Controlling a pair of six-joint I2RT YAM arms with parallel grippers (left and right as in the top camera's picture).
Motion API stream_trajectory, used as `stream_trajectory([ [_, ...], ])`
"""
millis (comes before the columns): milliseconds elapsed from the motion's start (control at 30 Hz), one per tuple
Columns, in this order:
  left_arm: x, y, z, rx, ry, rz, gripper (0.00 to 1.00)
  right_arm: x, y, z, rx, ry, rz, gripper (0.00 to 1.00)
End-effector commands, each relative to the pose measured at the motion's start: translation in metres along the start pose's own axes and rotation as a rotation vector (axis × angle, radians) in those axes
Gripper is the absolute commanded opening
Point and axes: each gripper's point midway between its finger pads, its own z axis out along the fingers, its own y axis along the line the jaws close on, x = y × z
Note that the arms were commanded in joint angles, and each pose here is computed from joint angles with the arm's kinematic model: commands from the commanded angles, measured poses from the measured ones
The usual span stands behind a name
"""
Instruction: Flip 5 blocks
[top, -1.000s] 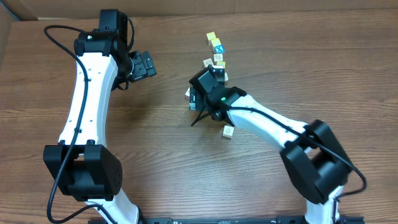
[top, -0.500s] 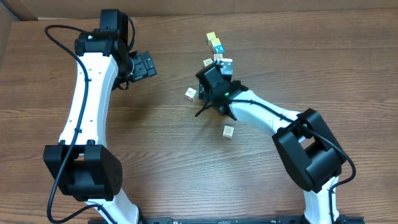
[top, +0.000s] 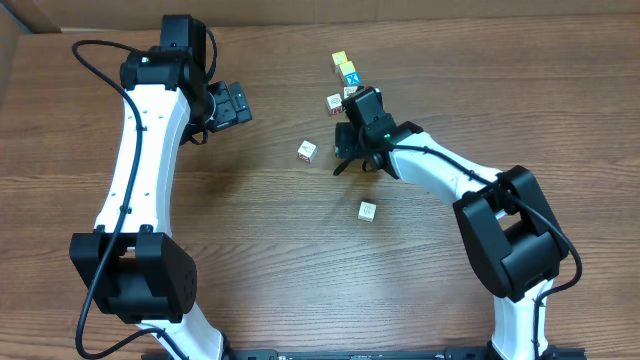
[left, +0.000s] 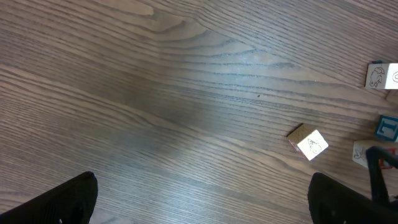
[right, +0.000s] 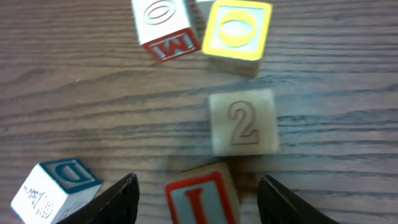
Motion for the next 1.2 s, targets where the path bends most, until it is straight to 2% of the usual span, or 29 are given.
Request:
stream_trajectory([
  [0, 0.003, -0.003, 0.01, -0.003, 0.025, -0.001, 1.0, -0.003, 0.009, -0.002, -0.018, -0.009, -0.034, 0.63],
  [300, 0.003, -0.003, 0.01, -0.003, 0.025, -0.001, 1.0, -0.006, 0.003, -0.002, 0.022, -0.029, -0.037, 0.62],
  [500, 0.003, -0.003, 0.01, -0.003, 0.025, -0.001, 1.0, -0.002, 0.005, 0.004, 0.026, -0.021, -0.118, 0.61],
  [667, 0.003, -0.003, 0.01, -0.003, 0.025, -0.001, 1.0, -0.002, 0.005, 0.004, 0.024, -0.024, -0.117, 0.56],
  [933, 0.003, -0.003, 0.01, -0.003, 0.025, -0.001, 1.0, 0.008, 0.006, 0.007, 0.025, -0.005, -0.128, 0.58],
  [1000, 0.003, -0.003, 0.01, -0.003, 0.025, -0.001, 1.0, 0.007, 0.007, 0.007, 0.023, -0.012, -0.127, 0.54],
  [1100, 0.003, -0.003, 0.01, -0.003, 0.025, -0.001, 1.0, 0.002, 0.01, 0.006, 0.014, -0.03, -0.125, 0.4],
  [1167, 0.003, -0.003, 0.01, -0.003, 0.025, -0.001, 1.0, -0.001, 0.011, 0.004, 0.012, -0.033, -0.125, 0.36],
])
